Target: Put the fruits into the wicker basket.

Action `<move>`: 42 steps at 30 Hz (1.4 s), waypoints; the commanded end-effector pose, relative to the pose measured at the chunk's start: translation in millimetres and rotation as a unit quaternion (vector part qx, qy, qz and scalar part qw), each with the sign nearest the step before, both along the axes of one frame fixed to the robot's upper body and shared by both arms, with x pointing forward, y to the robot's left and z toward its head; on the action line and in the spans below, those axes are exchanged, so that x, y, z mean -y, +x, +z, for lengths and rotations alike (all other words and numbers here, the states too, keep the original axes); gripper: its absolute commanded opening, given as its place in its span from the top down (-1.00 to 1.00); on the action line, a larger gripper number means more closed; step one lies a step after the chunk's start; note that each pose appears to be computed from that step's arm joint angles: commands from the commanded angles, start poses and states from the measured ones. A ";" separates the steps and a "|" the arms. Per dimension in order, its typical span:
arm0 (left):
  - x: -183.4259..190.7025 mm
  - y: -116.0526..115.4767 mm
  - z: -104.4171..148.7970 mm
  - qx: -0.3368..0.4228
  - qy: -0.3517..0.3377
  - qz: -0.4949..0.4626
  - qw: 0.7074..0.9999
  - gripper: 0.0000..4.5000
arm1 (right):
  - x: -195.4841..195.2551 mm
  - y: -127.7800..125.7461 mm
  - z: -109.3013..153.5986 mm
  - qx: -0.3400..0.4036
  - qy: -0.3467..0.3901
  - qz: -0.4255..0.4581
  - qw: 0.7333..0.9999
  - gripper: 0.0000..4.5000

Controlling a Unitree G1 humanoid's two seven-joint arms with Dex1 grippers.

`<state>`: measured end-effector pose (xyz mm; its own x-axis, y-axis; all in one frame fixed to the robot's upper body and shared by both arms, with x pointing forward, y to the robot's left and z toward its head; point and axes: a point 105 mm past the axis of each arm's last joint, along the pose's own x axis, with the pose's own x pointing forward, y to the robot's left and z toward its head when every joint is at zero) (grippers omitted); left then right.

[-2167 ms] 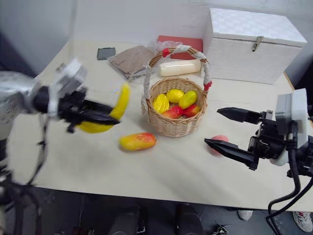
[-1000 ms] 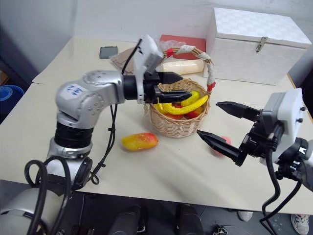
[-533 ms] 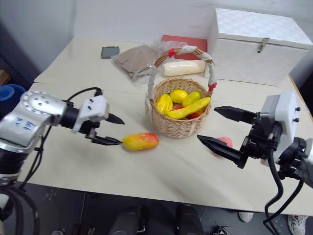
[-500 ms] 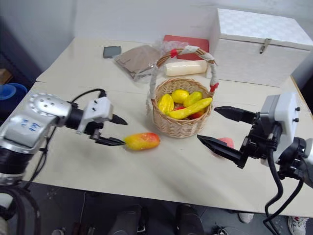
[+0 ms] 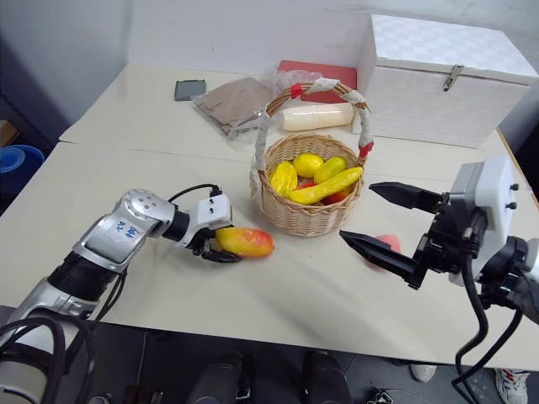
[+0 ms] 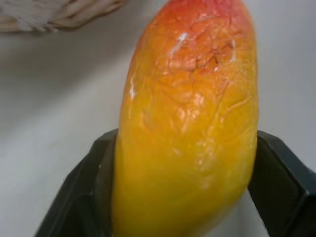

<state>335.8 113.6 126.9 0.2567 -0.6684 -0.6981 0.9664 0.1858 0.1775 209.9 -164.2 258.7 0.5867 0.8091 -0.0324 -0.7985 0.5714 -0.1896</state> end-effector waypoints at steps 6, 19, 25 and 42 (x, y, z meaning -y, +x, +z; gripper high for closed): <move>25.8 -39.9 73.9 -0.029 -0.147 -0.115 0.982 -0.20 | -0.5 -7.2 6.2 0.019 0.006 -0.005 1.000 -1.00; 108.0 19.1 149.3 0.012 -0.227 0.042 0.973 -0.90 | -0.3 -7.0 7.0 0.029 0.008 -0.012 0.999 -1.00; 104.7 30.5 140.8 0.073 -0.182 0.046 0.979 -1.00 | 3.0 -6.3 6.9 0.031 0.006 -0.019 0.999 -1.00; -5.5 -76.1 151.0 0.014 -0.230 -0.166 0.959 -1.00 | 62.0 22.3 -62.3 -0.053 -0.012 -0.199 0.979 -1.00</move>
<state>265.0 115.0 272.6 0.0017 -0.9583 -0.2856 0.9920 -0.0345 0.1216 226.8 -221.4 199.8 0.8162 0.5597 -0.1434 -0.5758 0.8084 -0.1221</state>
